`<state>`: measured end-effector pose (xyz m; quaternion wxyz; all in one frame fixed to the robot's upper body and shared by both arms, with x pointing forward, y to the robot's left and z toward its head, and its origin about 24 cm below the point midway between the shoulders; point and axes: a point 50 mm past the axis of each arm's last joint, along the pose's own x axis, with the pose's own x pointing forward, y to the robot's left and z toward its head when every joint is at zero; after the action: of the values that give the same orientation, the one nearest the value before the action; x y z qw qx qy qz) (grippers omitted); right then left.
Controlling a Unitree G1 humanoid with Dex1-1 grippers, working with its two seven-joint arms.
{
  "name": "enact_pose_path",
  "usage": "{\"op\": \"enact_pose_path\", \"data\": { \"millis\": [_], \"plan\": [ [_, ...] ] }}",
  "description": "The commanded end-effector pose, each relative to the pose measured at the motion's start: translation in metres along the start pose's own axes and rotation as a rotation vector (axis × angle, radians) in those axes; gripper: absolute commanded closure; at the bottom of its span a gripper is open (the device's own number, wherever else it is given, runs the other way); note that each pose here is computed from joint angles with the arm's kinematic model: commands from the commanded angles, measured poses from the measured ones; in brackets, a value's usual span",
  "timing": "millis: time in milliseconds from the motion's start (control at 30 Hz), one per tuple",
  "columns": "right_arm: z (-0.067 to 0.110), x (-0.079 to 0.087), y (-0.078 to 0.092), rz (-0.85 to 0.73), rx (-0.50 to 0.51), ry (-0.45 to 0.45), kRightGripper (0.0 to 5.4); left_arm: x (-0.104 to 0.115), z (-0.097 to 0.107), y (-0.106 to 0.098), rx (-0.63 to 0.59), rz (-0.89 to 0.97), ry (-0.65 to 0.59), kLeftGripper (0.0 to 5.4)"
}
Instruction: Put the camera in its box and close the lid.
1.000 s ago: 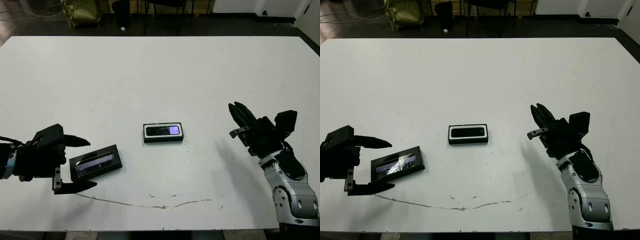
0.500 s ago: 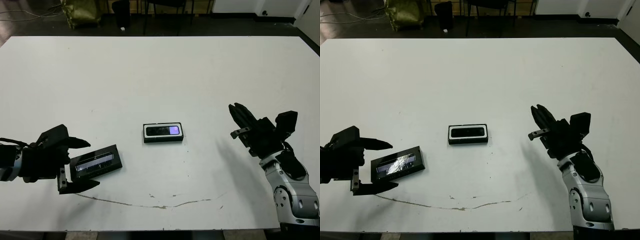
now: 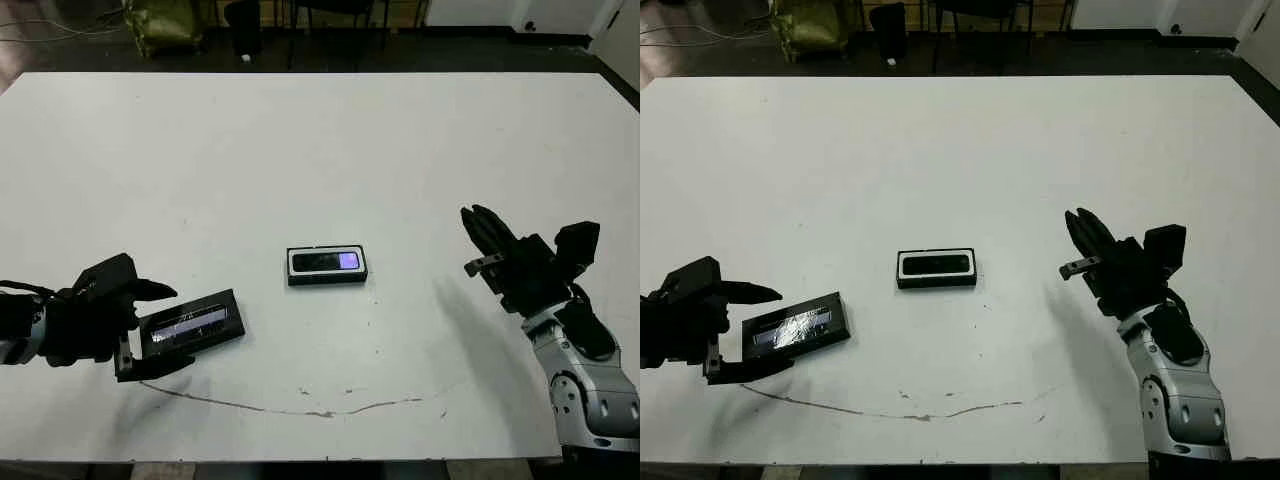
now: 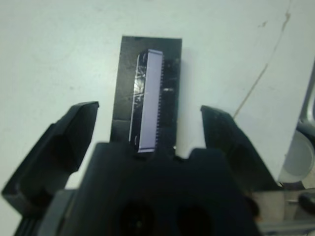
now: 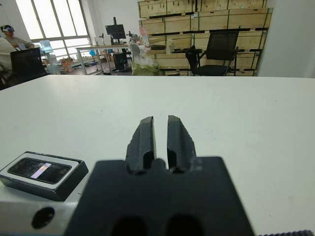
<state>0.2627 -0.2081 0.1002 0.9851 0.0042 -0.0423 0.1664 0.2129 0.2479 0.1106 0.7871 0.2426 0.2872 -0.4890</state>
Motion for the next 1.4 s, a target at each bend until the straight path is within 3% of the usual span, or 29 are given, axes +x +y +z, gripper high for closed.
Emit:
{"op": "enact_pose_path", "data": {
  "millis": [33,200,300,467,667,767,867,1033,1133,1267,1400],
  "plan": [
    [-0.004,-0.002,-0.004,-0.005,0.003,0.019,5.40,0.003,-0.006,0.000,0.007,-0.007,0.027,1.89],
    [-0.004,-0.002,-0.004,-0.002,0.002,0.018,5.40,0.006,-0.015,0.001,-0.012,-0.032,0.015,3.06],
    [-0.004,-0.002,-0.004,0.004,-0.005,0.014,5.40,0.007,-0.023,0.003,-0.079,-0.066,-0.003,3.39],
    [-0.005,-0.002,-0.005,0.007,0.004,0.016,5.40,0.000,-0.021,0.001,-0.019,-0.023,0.182,3.45],
    [-0.005,-0.001,-0.005,0.010,0.010,0.014,5.40,-0.002,-0.012,-0.004,0.003,0.006,0.274,3.45],
    [-0.005,-0.001,-0.004,0.008,0.003,0.018,5.40,0.000,-0.013,-0.005,-0.037,0.021,0.252,3.45],
    [-0.005,-0.001,-0.004,0.002,0.002,0.024,5.40,0.001,-0.011,-0.003,-0.026,0.072,0.206,3.45],
    [-0.004,-0.001,-0.002,-0.010,-0.016,0.034,5.40,-0.004,-0.003,0.005,-0.025,0.139,-0.014,3.46],
    [-0.007,0.000,-0.001,-0.004,0.005,0.023,5.40,-0.007,0.008,0.012,-0.032,0.157,-0.138,3.46],
    [-0.007,0.002,0.002,-0.003,0.007,0.024,5.40,-0.011,0.032,0.022,0.057,0.214,-0.246,3.46],
    [-0.006,0.002,0.005,-0.011,-0.008,0.031,5.40,-0.004,0.053,0.029,0.094,0.205,-0.343,3.46]
  ]
}}
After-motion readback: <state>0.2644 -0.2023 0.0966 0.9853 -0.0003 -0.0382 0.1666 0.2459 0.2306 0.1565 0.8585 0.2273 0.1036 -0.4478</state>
